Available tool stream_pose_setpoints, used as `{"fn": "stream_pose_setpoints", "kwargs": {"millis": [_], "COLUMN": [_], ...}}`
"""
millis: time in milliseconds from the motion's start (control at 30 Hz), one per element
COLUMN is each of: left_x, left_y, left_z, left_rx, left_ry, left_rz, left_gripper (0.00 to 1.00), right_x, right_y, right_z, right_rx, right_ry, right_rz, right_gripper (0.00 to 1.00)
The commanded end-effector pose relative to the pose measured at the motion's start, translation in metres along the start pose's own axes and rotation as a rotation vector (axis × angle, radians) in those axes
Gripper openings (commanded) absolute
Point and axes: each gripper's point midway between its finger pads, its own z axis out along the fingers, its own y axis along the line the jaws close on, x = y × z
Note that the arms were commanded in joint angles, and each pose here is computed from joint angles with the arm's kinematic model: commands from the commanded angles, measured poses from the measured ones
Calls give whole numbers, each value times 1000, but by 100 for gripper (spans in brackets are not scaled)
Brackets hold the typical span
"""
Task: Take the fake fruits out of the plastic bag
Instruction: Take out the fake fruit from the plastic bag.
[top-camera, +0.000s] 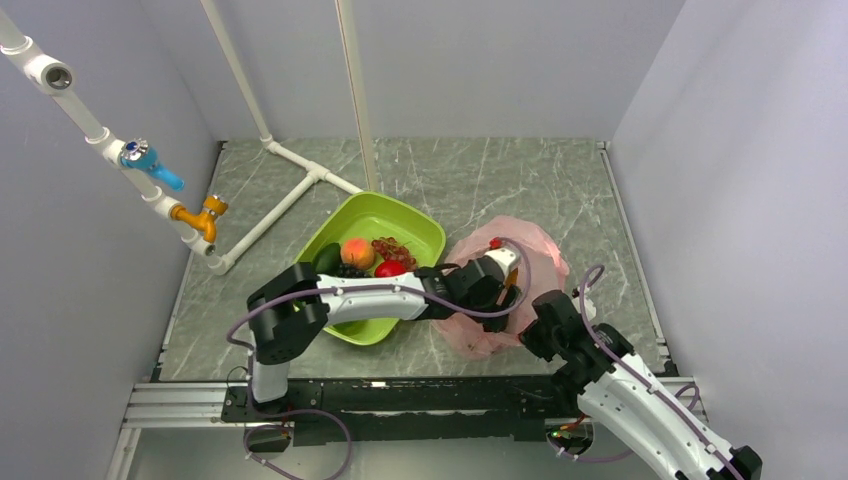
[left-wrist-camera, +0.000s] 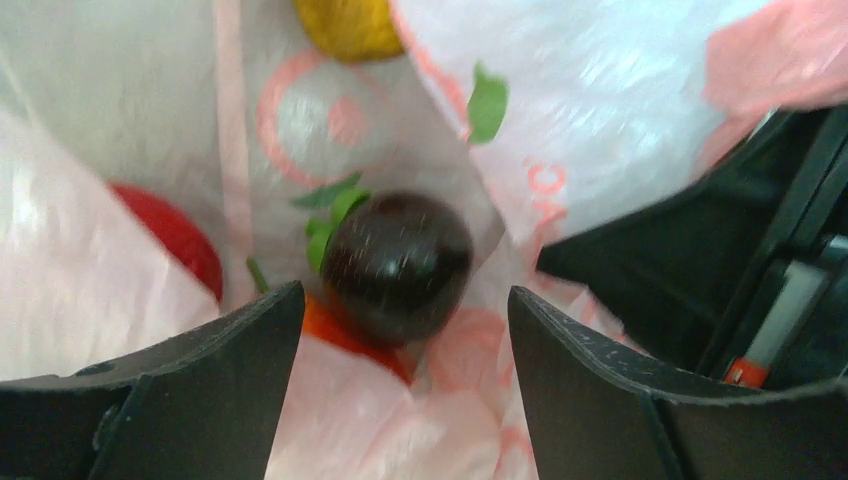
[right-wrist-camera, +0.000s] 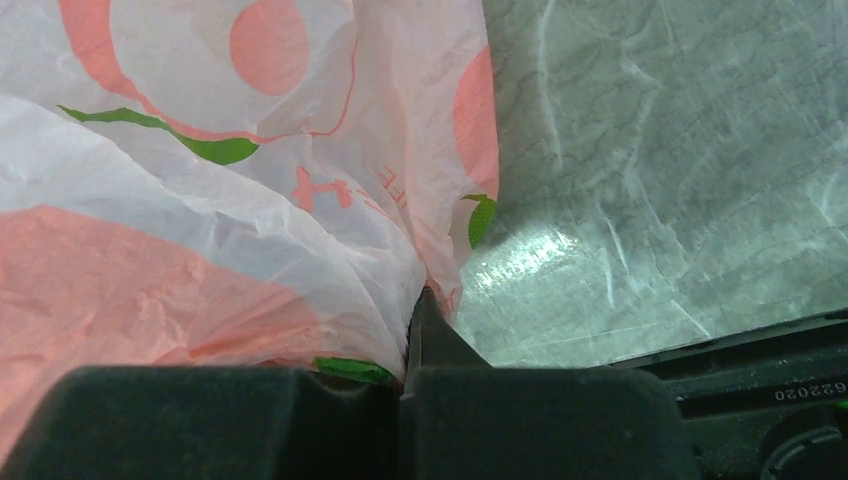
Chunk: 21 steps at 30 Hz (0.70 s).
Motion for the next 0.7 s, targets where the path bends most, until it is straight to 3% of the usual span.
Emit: {"fn": "stream_pose_setpoints", "kwargs": {"millis": [0,167,400,667], "left_x": [-32,-36,-5,8], "left_y": [-10,-13,-6,-5], "left_z": [11,20,32,42], "left_rx": [-17,-20,-21,-34], "left_ry": [-50,-41,30,88], "left_rz": [89,116,95,117], "left_gripper": [81,83,86,84], "right_x": [-3,-5,-10,-10], "right_y": [13,14,16,15], "right_z": [-3,-5,-8,-7], "right_rx": [-69,-77,-73,-72], "right_ry": [-15,-24,-44,-45], "right_rz": [-5,-8,-20,-16], "right_gripper": [0,0,0,0]}}
